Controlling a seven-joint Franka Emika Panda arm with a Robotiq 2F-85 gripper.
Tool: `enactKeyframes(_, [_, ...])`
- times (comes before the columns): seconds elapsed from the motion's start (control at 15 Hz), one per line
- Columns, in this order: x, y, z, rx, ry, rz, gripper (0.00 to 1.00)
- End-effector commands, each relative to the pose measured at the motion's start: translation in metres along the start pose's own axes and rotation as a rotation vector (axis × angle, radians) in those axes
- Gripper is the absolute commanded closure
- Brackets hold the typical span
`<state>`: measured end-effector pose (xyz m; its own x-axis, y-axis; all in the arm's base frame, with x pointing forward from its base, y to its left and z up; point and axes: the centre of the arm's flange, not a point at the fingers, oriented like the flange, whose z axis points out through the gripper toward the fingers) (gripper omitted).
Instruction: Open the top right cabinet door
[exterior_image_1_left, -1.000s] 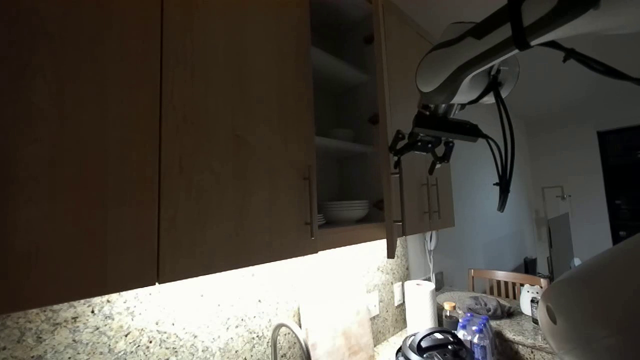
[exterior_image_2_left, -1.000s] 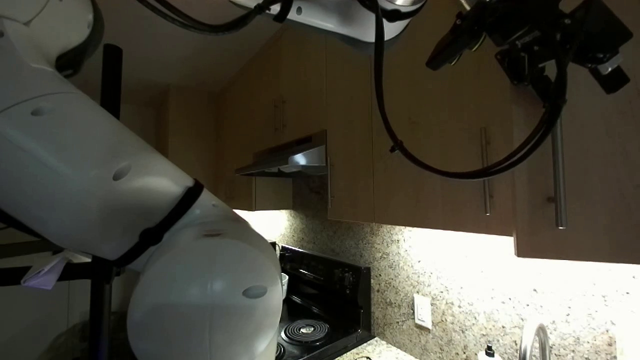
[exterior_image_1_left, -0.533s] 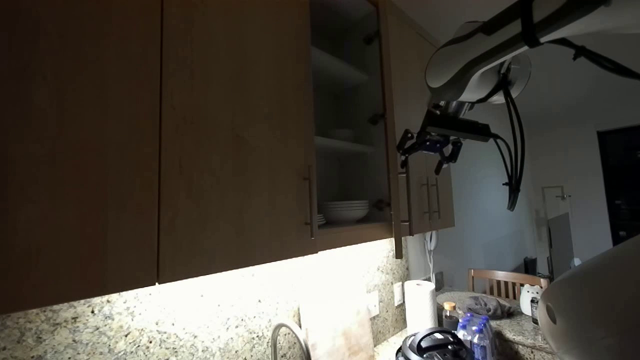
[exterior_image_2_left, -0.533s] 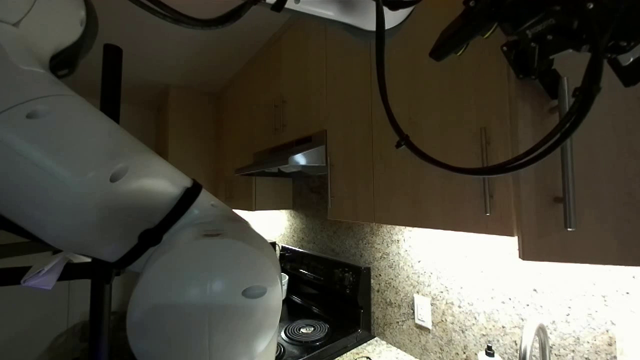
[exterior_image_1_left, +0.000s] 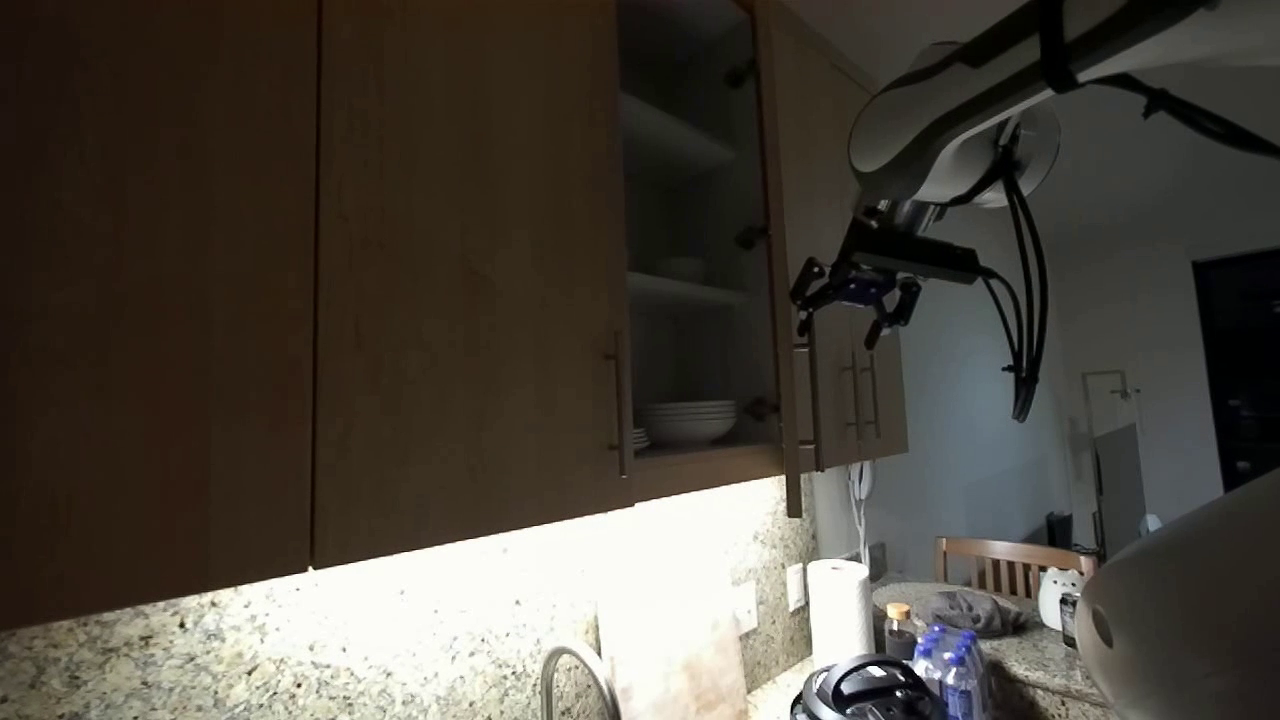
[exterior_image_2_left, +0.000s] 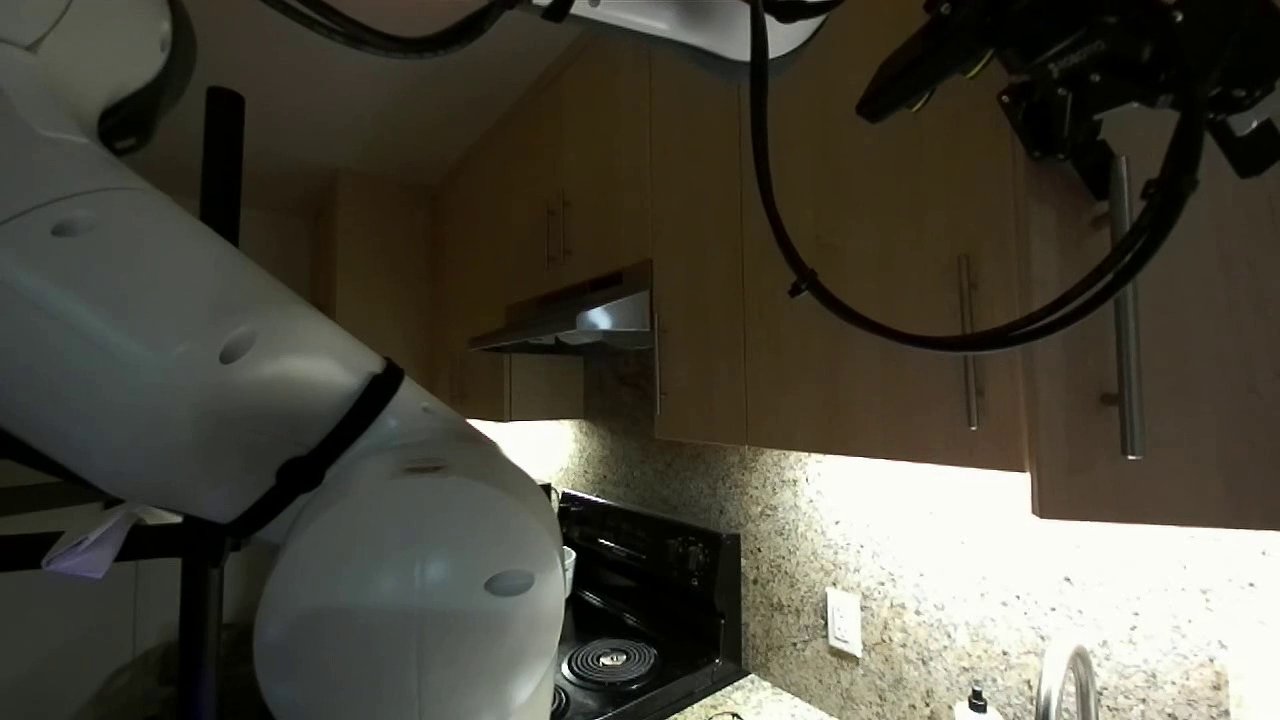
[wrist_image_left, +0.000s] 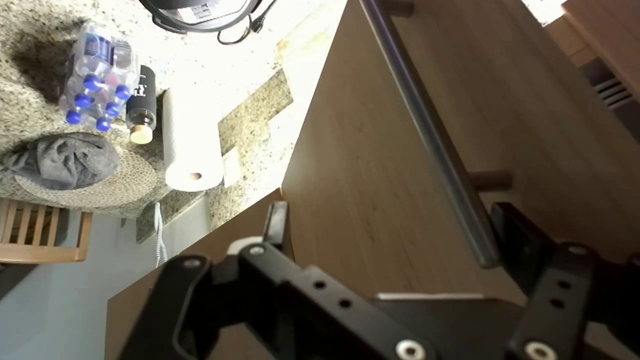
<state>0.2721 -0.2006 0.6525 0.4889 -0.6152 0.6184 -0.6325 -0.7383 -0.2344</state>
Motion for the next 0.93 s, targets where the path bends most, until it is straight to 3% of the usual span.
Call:
enactKeyframes(0.0, [0.004,0.003,0.000,-0.014,0.025,0.009,0.00])
enactKeyframes(0.47, [0.007,0.015,-0.007,-0.102,0.114,0.087,0.00])
enactKeyframes(0.87, [0.005,0.037,-0.031,-0.098,0.186,0.129,0.00])
